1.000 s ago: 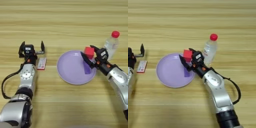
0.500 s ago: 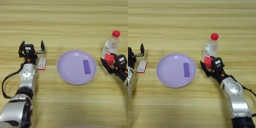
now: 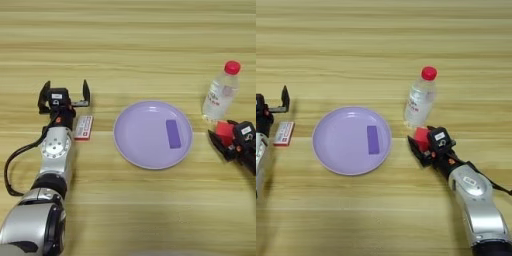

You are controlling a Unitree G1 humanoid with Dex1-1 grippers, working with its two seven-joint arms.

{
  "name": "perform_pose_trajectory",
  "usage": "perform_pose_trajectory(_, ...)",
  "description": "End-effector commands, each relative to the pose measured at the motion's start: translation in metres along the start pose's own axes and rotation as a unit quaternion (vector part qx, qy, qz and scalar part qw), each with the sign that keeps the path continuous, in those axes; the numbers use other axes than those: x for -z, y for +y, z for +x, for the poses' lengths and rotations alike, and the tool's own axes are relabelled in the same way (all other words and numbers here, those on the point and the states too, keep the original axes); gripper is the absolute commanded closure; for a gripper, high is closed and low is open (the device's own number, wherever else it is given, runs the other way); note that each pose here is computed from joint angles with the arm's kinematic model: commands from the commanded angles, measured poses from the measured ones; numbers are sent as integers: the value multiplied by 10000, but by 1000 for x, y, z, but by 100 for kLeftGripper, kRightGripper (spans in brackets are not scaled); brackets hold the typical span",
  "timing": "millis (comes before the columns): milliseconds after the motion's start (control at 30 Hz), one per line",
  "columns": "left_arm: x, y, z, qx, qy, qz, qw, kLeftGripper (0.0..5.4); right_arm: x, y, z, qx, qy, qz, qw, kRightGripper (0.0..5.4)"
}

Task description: Move the objects on the table

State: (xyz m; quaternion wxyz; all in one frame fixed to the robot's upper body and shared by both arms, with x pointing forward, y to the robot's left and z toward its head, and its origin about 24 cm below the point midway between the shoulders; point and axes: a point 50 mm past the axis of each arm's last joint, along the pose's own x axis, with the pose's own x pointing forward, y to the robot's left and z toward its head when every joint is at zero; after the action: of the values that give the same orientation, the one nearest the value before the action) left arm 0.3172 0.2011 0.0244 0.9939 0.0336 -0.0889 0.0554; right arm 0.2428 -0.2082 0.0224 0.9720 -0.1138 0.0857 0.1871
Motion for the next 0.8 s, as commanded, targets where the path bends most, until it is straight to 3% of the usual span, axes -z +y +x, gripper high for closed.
perform_pose_trajectory(33,0,-2,0,35,-16,33,10000,0,12,2,0,-41,309,54,9995,183)
perform_pose_trajectory(600,0,-2,0,40,5,43,10000,0,-16,-16,3,560,-596,161,9965,7)
perform_pose_trajectory(800,0,-2,0,41,12,43,10000,0,-24,-19,5,651,-836,167,9942,2)
